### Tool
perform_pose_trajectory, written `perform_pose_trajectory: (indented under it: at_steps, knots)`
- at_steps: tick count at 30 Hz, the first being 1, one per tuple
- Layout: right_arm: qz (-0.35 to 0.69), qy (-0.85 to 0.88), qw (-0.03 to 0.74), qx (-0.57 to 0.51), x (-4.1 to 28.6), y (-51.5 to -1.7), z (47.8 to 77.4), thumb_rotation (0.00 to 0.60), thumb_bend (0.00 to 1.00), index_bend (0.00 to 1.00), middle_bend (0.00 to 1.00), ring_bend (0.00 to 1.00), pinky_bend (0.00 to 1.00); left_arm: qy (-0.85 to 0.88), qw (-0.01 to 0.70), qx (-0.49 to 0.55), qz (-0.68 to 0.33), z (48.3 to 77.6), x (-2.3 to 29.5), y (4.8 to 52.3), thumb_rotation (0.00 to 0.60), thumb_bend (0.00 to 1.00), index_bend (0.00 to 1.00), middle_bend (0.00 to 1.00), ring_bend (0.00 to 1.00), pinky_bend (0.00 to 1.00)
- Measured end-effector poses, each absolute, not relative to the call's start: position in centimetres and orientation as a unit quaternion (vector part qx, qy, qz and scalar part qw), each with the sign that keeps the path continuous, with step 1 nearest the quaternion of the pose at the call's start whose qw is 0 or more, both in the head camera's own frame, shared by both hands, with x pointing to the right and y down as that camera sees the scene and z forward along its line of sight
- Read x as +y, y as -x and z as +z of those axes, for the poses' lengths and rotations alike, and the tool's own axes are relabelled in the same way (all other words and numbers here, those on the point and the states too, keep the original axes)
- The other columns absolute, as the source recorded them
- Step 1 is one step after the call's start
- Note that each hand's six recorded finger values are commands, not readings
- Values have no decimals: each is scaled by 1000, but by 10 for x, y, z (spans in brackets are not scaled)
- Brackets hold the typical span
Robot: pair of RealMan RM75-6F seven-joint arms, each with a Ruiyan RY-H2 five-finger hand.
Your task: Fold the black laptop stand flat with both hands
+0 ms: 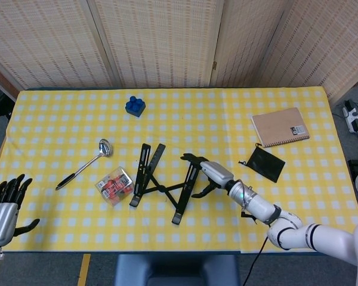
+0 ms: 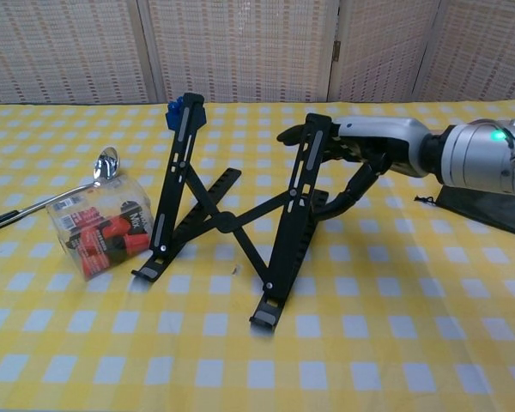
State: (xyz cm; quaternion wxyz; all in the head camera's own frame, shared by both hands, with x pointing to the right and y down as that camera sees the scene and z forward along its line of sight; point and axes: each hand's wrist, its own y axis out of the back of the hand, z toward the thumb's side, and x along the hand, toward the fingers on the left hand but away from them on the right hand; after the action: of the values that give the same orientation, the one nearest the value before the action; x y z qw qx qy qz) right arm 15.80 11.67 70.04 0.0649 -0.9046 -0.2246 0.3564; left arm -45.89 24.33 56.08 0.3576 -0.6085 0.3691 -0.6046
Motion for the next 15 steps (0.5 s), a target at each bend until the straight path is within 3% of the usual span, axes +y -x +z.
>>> perform_pose_trajectory:
  at_steps: [15]
  knots:
    - [258, 951, -14, -172, 161, -143, 669, 600, 159, 0, 0, 78, 0, 609, 359, 372, -602, 559, 243, 460, 600, 194, 65, 33, 34, 0]
